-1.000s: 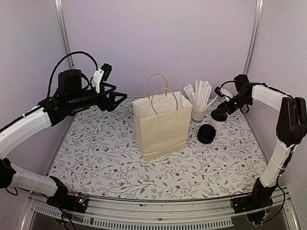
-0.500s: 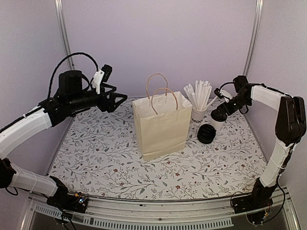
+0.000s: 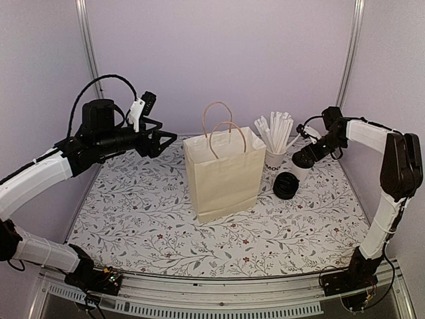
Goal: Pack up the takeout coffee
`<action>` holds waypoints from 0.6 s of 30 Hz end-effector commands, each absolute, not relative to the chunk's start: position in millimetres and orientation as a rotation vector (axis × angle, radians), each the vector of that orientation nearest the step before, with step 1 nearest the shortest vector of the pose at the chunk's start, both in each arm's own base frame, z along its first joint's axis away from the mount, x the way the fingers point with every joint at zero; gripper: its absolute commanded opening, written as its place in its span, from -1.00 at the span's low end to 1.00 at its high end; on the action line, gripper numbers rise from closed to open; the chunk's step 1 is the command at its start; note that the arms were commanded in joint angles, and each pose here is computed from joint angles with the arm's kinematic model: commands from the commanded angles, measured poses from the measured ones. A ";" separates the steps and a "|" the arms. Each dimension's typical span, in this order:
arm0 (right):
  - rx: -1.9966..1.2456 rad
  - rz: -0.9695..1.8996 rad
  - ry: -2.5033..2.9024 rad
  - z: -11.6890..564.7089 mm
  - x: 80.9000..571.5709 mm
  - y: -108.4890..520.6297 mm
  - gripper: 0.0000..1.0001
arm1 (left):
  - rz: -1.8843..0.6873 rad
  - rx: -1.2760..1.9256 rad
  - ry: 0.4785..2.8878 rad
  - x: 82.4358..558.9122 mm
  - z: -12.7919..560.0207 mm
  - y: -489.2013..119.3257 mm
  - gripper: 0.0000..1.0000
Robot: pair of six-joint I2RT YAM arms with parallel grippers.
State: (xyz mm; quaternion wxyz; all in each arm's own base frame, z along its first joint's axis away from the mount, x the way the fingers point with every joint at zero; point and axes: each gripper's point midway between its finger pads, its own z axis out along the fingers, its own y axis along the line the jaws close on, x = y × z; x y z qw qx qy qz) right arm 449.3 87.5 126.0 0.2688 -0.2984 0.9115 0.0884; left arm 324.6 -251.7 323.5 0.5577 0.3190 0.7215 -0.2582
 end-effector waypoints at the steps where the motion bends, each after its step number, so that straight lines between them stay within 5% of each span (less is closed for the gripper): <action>1: -0.798 0.227 2.493 110.6 447.5 84.6 0.51 | -0.630 0.747 1.689 325.9 324.8 -252.9 0.66; 6: -0.790 0.197 2.490 120.6 440.7 80.5 0.31 | -0.635 0.748 1.686 325.4 326.0 -253.5 0.66; 18: -0.770 0.071 2.444 175.1 367.5 61.2 0.29 | -0.660 0.783 1.639 332.9 348.2 -265.7 0.66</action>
